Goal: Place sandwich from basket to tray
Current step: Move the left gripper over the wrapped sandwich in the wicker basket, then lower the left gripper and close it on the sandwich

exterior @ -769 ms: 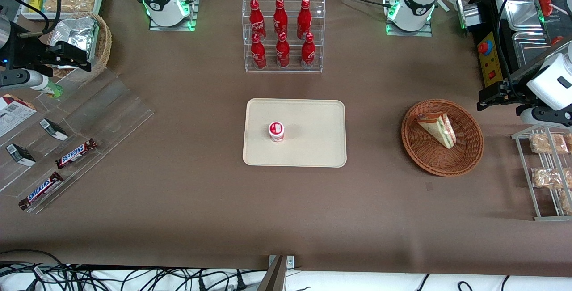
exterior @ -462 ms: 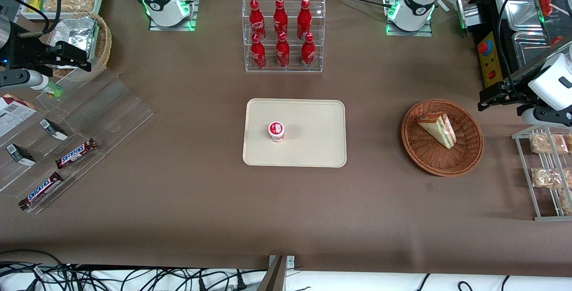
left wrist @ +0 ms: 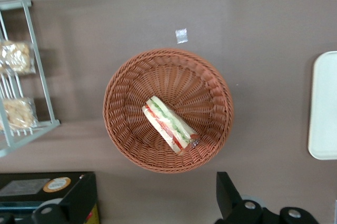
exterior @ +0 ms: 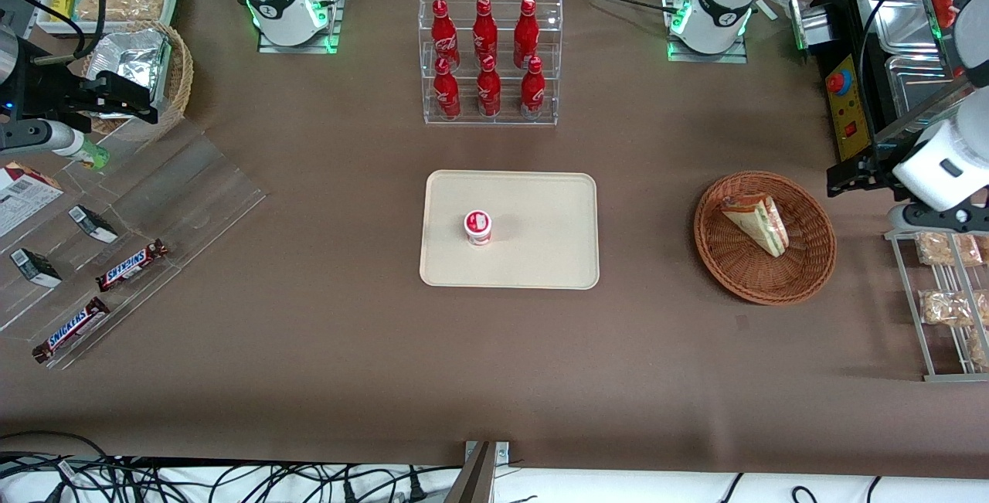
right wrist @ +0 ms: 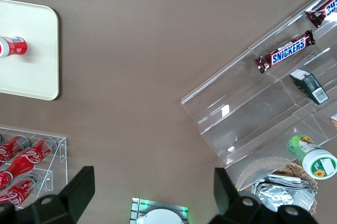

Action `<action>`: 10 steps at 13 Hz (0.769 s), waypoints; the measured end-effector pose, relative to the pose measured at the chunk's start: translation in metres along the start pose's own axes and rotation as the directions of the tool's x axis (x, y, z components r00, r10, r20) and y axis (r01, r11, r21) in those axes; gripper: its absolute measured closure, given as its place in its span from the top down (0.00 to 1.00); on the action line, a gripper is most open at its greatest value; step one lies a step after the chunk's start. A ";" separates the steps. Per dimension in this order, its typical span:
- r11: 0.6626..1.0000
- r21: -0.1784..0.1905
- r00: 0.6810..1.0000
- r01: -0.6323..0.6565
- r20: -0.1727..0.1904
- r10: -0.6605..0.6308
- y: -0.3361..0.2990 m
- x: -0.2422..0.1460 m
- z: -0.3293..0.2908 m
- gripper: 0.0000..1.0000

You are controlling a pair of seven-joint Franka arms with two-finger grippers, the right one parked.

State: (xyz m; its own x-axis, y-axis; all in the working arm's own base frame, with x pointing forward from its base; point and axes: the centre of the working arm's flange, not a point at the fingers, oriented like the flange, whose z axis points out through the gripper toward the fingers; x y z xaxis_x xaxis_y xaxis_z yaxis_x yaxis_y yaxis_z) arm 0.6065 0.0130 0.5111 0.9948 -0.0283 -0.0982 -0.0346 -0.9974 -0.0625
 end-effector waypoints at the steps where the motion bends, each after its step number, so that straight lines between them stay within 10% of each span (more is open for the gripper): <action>1: 0.999 -0.001 0.999 0.036 0.005 -0.036 -0.002 0.001 0.019 1.00; 10: 0.872 -0.015 0.872 0.489 -0.007 -0.489 0.008 -0.025 0.159 1.00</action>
State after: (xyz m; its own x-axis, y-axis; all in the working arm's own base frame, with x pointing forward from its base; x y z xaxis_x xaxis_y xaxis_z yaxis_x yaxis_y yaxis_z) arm 0.5659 0.0164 0.3552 0.8851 0.4629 -0.0478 0.4580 -0.8847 -0.0875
